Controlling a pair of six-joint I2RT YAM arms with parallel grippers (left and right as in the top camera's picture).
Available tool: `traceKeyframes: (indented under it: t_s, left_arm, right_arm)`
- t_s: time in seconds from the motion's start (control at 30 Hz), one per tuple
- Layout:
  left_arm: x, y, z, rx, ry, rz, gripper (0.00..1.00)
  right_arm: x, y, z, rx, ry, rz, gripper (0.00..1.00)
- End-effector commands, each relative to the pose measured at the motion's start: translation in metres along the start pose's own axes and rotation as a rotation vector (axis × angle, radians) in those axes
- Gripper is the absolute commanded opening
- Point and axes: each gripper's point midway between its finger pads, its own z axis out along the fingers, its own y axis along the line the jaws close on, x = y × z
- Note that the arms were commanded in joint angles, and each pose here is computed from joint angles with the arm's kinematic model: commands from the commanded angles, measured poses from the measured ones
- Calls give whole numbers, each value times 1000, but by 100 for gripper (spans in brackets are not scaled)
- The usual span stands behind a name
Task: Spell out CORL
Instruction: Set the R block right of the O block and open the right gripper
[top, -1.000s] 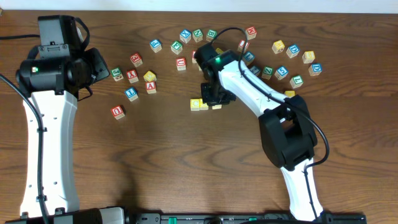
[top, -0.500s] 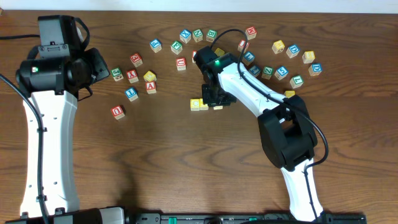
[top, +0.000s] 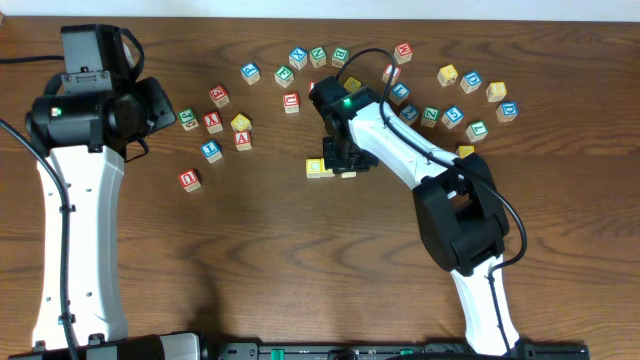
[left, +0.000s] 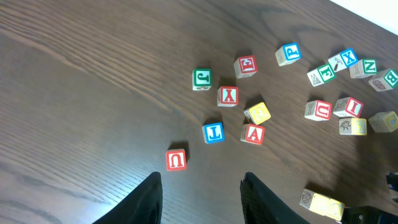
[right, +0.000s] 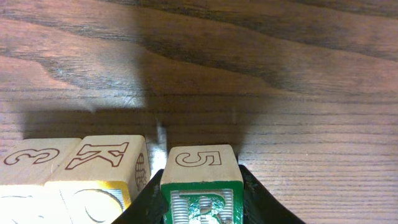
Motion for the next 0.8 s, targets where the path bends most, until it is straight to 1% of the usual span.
traceKeyframes:
  t_s: [0.0,0.1,0.23,0.4,0.57,0.7,0.77]
  left_arm:
    - [-1,2,2,-14,1,9,41]
    - [-1,2,2,-14,1,9,41]
    - [-1,2,2,-14,1,9,41]
    - [-1,2,2,-14,1,9,41]
    - [-1,2,2,-14,1,9,41]
    - [-1,2,2,-14,1,9,41]
    - [-1,2,2,-14,1,9,41]
  right_arm:
    - [1,4,-12,-21,-15,3,31]
    - [1,4,-12,-21,-15,3,36]
    - [-1,3,-16,-24,-24,6,38]
    - [-2,2,-19,-28,-31,9,38]
    - [-7,-2,-25,-35,-45,22,35]
    - [-18,-9,-50,-58,-103,44,35]
    - [-28,-16,-76,-72,-168,60,36]
